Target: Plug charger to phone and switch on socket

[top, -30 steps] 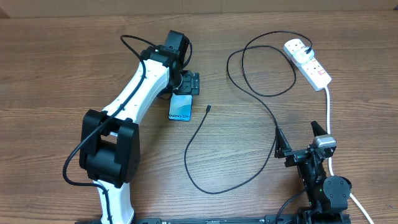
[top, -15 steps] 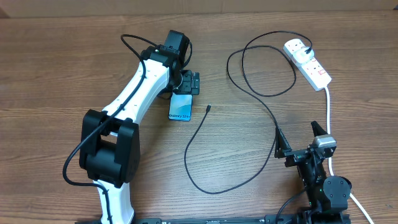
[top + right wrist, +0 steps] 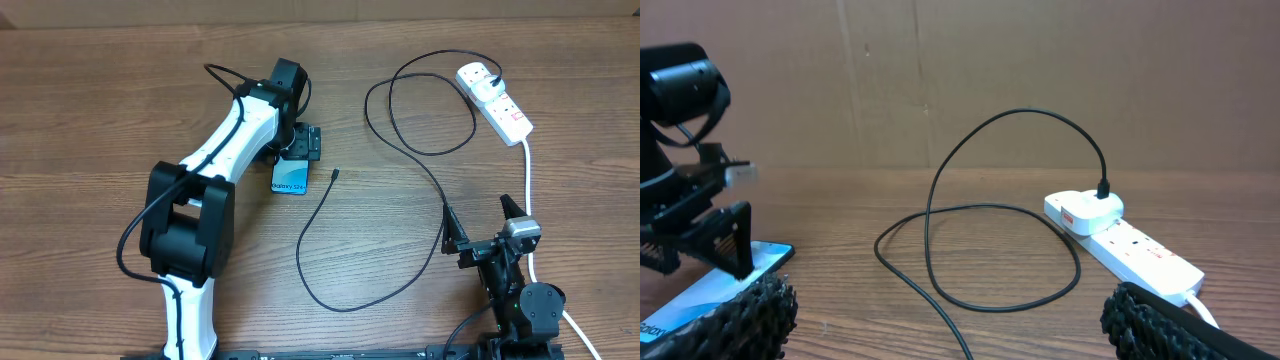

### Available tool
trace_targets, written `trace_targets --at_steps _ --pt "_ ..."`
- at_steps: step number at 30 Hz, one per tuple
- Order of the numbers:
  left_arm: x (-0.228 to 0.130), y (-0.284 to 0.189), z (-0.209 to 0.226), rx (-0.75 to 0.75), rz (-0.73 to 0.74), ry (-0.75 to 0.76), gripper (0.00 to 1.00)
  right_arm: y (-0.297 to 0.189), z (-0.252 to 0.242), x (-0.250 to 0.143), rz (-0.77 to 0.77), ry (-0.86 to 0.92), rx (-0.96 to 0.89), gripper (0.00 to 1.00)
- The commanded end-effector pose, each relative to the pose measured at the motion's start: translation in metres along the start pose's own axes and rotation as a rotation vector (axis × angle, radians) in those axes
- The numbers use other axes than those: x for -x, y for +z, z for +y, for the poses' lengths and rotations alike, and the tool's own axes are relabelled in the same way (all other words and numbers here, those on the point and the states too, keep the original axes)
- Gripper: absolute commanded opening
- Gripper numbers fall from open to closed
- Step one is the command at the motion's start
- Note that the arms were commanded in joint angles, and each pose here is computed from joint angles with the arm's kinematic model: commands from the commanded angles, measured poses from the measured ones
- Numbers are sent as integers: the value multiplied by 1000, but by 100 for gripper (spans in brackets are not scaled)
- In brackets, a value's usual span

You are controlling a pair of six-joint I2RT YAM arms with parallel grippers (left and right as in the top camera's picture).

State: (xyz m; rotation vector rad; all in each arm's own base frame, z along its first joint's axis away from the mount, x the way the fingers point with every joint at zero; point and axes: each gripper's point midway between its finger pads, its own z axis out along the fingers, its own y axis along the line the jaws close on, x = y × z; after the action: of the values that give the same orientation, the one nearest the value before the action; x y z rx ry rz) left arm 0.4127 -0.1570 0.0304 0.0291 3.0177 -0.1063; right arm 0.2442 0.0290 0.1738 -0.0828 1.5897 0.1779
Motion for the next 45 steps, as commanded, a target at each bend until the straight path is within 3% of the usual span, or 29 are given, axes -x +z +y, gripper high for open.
trace_targets --at_steps 1,10,45 --pt "-6 14 1 27 29 32 100 0 -2 -1 -6 6 -11 100" --pt "-6 19 5 108 10 59 100 0 -2 -1 -6 6 -11 100" --pt "18 19 -3 83 -90 54 100 0 -2 -1 -6 6 -11 100"
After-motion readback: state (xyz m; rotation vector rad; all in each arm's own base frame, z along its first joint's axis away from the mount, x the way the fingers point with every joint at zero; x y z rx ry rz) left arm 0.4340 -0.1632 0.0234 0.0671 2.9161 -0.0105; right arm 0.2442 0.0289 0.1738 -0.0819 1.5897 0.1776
